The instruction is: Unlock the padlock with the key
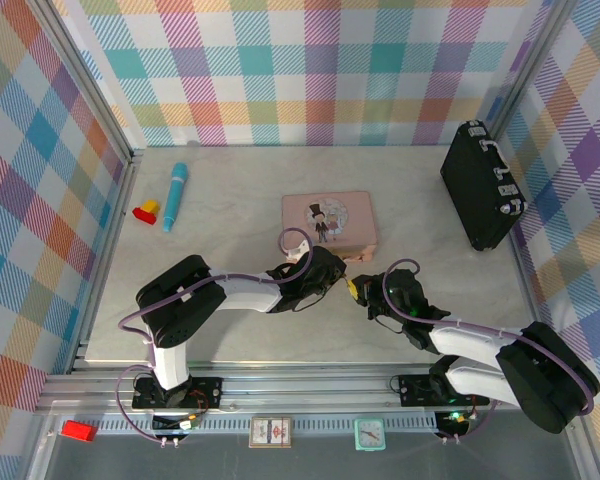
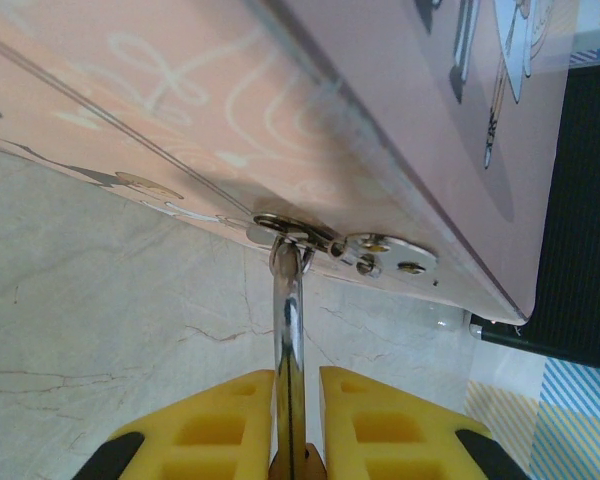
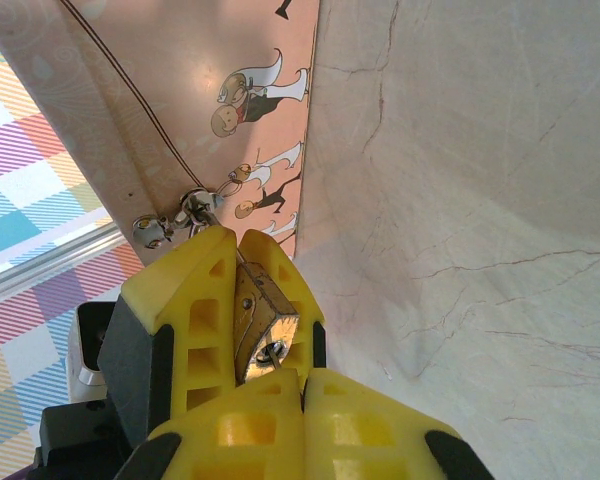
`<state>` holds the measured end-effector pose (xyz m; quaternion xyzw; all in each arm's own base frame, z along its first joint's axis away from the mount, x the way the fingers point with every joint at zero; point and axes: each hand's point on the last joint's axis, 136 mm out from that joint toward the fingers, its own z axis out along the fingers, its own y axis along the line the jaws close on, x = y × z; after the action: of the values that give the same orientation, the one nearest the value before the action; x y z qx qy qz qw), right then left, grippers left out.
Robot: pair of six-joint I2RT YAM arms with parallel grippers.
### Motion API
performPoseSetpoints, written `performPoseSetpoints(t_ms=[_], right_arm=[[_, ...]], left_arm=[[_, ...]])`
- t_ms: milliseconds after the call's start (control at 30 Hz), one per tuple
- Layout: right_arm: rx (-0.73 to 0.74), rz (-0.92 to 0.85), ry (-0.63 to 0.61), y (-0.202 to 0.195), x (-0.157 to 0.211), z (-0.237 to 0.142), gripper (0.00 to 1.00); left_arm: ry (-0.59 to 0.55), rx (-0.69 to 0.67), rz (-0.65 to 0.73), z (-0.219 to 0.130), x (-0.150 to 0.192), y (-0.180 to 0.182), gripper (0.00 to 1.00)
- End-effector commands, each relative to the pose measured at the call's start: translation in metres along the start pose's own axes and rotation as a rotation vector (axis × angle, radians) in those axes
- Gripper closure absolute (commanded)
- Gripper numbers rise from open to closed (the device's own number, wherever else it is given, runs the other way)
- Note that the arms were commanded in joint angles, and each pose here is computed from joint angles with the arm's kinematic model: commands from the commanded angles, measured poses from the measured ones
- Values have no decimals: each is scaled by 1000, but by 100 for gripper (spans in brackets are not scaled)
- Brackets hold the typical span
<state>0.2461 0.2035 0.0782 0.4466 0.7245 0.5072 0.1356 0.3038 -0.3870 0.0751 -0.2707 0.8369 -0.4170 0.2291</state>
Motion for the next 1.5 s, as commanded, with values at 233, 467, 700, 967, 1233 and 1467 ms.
performPoseSetpoints(t_ms=[233,467,700,967,1233,1467], right_arm=[[-72,-26,-11,24,1,3,100],[-125,-72,49,40,13,9,100],[-160,-113,86,49,20,11,100],[-159,-144,134,47,28,11,100],[-173,-158,144,50,31,11,100],[-151,-140,116,44,25,12,100]], left_arm=[[83,232,-25,-21,20,-79,100],[120,241,-25,-21,27,-80,100],[135,247,-37,-19,28,-78,100],[119,251,-50,-21,17,-77,100],[120,249,-69,-19,16,-72,100],[119,253,-73,-19,14,-72,100]])
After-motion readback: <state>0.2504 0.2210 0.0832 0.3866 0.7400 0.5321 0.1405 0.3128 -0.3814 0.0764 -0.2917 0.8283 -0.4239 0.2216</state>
